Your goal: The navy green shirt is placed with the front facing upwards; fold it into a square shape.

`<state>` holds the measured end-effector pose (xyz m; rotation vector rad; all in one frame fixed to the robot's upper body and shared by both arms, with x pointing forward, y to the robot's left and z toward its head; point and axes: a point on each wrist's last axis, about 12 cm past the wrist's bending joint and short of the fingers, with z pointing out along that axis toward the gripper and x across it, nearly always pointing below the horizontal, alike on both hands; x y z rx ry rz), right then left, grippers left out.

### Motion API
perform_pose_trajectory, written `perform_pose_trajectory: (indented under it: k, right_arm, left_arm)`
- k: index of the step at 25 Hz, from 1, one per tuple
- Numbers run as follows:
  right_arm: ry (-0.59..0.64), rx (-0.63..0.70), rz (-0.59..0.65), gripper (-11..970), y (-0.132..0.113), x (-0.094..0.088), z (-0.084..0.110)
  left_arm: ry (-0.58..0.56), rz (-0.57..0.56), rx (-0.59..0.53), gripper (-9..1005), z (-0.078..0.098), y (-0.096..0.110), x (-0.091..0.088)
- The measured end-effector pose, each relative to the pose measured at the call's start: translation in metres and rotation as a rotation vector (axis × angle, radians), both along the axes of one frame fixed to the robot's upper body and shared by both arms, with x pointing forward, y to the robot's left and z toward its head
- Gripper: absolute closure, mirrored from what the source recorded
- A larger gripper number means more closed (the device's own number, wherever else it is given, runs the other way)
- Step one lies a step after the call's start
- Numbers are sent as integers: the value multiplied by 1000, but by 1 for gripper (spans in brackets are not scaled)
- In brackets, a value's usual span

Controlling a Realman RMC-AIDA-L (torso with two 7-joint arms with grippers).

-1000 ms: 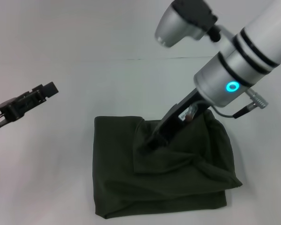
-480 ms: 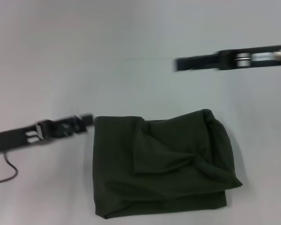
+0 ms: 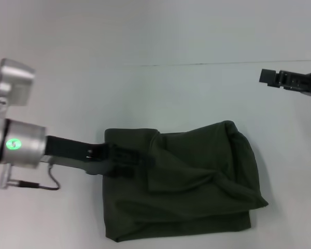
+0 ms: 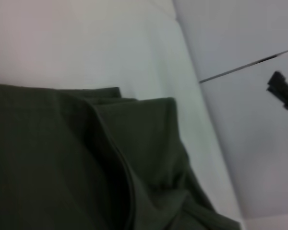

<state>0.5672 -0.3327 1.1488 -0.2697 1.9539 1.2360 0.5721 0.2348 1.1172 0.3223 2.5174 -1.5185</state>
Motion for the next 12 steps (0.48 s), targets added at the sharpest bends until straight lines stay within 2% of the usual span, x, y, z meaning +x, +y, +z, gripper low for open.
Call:
perform_pose_trajectory:
  k: [2,6,12]
  right_arm:
    - [-2,-18,-11,25,-3,-2,-3]
    - [1,-43,-47,26,-10,-6,-10]
    - [4,-67,-62,27,-15,-11,-18]
  left_arm:
    - [6,-14,65,109,-4,-14,6]
    - [21,-31,143,109,-8,-27,9]
    - [35,-20,180,110,-9,-29,12]
